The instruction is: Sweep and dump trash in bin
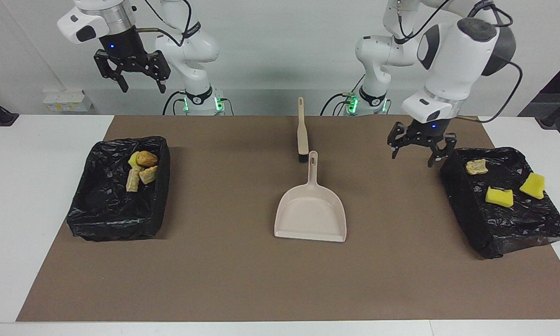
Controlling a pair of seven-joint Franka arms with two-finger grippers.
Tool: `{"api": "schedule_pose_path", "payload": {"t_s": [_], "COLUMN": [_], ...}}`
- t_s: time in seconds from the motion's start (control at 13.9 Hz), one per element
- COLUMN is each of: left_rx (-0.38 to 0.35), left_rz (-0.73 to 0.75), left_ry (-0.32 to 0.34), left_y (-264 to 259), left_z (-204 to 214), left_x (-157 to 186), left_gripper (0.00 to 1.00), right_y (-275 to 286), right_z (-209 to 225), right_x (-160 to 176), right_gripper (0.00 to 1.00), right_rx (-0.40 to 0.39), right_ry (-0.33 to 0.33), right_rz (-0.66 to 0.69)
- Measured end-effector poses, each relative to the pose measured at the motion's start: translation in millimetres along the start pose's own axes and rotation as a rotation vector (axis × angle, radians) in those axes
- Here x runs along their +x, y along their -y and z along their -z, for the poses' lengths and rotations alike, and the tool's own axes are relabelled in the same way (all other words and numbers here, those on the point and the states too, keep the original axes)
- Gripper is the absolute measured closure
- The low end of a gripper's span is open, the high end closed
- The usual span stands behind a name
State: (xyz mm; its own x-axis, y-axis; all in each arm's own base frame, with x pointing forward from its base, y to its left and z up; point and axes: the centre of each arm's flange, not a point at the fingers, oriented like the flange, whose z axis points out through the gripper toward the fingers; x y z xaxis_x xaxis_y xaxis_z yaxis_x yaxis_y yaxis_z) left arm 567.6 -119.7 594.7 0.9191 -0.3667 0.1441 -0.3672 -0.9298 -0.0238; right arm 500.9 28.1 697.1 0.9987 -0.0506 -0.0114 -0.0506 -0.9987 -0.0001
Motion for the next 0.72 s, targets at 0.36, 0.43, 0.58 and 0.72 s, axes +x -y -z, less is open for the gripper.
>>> {"api": "schedule_pose_path", "payload": {"t_s": [0.36, 0.43, 0.58, 0.72], "left_rx": [-0.048, -0.052, -0.057, -0.058], "left_rz": [0.042, 0.044, 0.054, 0.064], "left_ry": [0.114, 0.134, 0.161, 0.171], "left_y": [16, 17, 22, 27], "left_z": [73, 82, 92, 94], "left_x": [-23, -27, -34, -36], "left_gripper": [0.0, 0.0, 0.0, 0.0], "right_y": [0, 0, 0, 0], "right_z": [0, 0, 0, 0], "right_x": [0, 0, 0, 0], "right_gripper": [0.0, 0.0, 0.0, 0.0], "right_rx": [0.0, 0.0, 0.0, 0.0], "right_ry": [0.0, 0.0, 0.0, 0.0], "right_rz": [0.0, 0.0, 0.0, 0.0]}}
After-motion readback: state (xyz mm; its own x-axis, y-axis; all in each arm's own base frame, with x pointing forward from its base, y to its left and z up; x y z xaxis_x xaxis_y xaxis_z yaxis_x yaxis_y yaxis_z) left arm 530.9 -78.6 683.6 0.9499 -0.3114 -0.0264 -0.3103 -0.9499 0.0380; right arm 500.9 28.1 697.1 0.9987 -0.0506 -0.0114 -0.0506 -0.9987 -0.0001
